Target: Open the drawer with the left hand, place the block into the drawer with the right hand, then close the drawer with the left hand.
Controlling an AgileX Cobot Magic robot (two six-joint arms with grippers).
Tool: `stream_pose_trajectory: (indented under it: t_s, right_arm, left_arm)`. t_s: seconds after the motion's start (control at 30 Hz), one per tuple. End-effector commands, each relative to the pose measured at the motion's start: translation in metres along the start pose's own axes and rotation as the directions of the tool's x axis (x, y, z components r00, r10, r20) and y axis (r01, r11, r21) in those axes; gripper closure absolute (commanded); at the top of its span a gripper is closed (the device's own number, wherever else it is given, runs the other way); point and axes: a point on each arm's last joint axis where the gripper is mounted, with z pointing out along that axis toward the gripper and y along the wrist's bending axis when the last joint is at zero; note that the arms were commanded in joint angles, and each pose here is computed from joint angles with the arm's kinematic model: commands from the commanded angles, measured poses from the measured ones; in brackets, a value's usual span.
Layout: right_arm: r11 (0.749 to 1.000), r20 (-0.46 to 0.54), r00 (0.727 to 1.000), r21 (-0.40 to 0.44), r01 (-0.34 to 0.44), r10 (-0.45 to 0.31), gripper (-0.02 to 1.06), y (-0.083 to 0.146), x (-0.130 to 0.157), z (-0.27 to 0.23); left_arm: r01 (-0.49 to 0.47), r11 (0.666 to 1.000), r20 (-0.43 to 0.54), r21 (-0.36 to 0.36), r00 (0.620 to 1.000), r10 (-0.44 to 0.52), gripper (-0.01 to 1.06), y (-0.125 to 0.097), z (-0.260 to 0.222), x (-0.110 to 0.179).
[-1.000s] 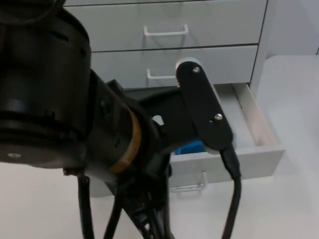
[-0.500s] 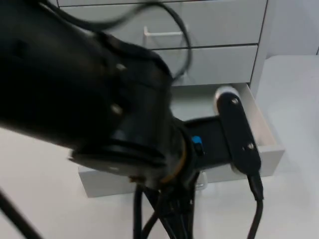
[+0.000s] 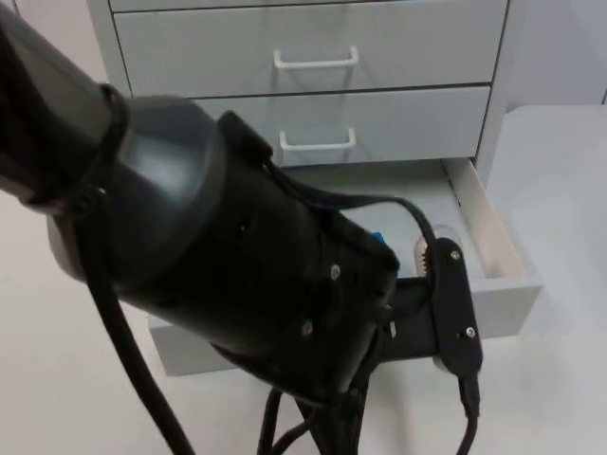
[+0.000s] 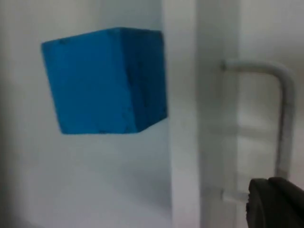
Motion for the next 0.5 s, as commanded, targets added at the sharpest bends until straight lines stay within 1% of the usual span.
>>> stream_pose_trajectory:
  t_s: [0.0, 0.23, 0.3, 0.47]
  right_arm:
    - [1.000, 0.010, 1.000, -0.003, 0.006, -0.006, 0.33, 0.0014, 0.0008, -0.0004]
    - [1.000, 0.012, 1.000, -0.002, 0.007, -0.007, 0.33, 0.0013, 0.0006, -0.0004]
    - [1.000, 0.014, 1.000, -0.003, 0.007, -0.007, 0.33, 0.0013, 0.0004, -0.0004]
    - [1.000, 0.014, 1.000, -0.001, 0.009, -0.009, 0.33, 0.0012, 0.0004, -0.0004]
  left_arm:
    - [0.025, 0.998, 0.022, -0.051, 0.999, -0.024, 1.05, 0.0030, 0.0002, -0.0041]
    - [0.024, 0.996, 0.062, -0.090, 0.998, -0.018, 1.05, 0.0073, 0.0001, -0.0073]
    - [0.025, 0.993, 0.086, -0.114, 0.996, -0.015, 1.05, 0.0095, -0.0003, -0.0095]
    - [0.015, 0.992, 0.099, -0.126, 0.995, -0.003, 1.05, 0.0106, -0.0005, -0.0108]
